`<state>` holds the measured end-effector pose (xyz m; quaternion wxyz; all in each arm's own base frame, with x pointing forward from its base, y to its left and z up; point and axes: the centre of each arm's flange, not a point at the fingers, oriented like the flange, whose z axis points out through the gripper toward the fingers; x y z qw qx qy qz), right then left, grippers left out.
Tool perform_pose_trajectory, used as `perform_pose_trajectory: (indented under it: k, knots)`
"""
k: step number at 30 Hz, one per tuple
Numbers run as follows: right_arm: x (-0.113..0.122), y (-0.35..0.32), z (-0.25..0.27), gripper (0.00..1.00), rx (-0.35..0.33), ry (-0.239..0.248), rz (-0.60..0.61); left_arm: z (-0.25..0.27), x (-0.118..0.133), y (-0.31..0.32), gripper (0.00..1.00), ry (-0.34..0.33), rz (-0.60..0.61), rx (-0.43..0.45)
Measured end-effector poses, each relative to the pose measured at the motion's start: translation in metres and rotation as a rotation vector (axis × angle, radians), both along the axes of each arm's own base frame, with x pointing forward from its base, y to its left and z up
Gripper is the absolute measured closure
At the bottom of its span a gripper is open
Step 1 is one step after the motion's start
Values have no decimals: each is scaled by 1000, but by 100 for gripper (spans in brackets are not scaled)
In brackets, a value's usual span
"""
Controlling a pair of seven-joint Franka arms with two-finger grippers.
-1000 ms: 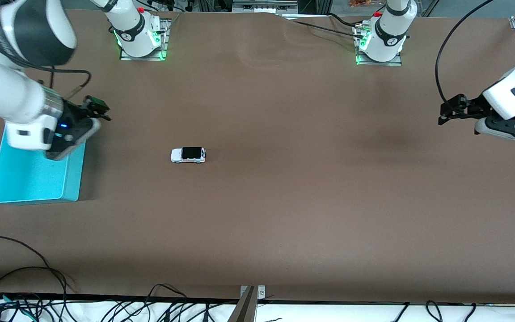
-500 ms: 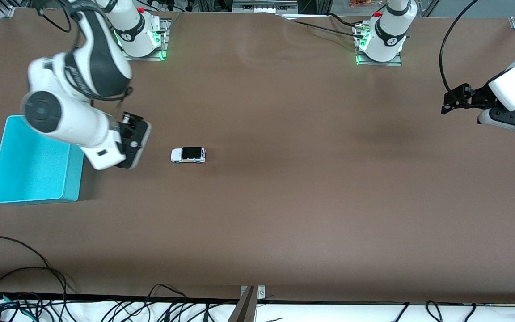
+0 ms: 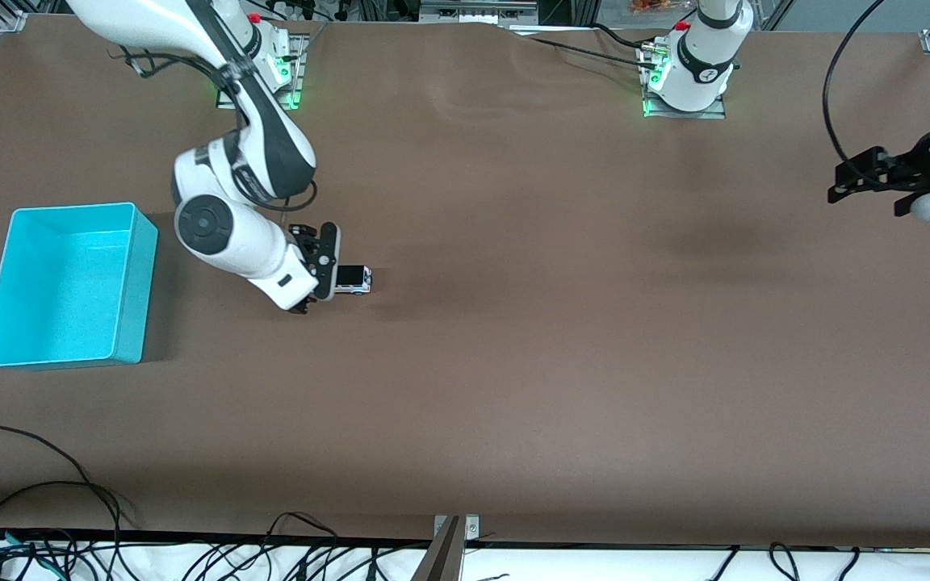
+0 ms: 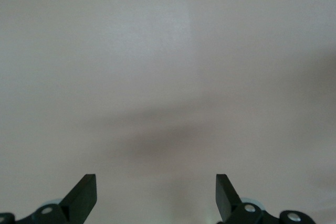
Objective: Wind and store white jeep toy
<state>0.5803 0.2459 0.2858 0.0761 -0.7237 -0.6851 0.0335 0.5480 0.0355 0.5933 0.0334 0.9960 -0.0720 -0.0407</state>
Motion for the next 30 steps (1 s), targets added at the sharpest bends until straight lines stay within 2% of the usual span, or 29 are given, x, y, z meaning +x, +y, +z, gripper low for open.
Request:
perform_pose_trajectory:
  k: [6,13,18,30]
  knots:
    - [-7,10,-28,0,14,-18,21,13,0,9,0,-21,17,2]
    - [-31,23,-56,0,22,-40,49,23,0,12,0,-39,16,25]
    - [-43,27,-67,0,22,-40,80,26,1,9,0,-45,4,52]
    - [-54,18,-83,1,13,-21,112,29,2,6,0,-52,-1,53]
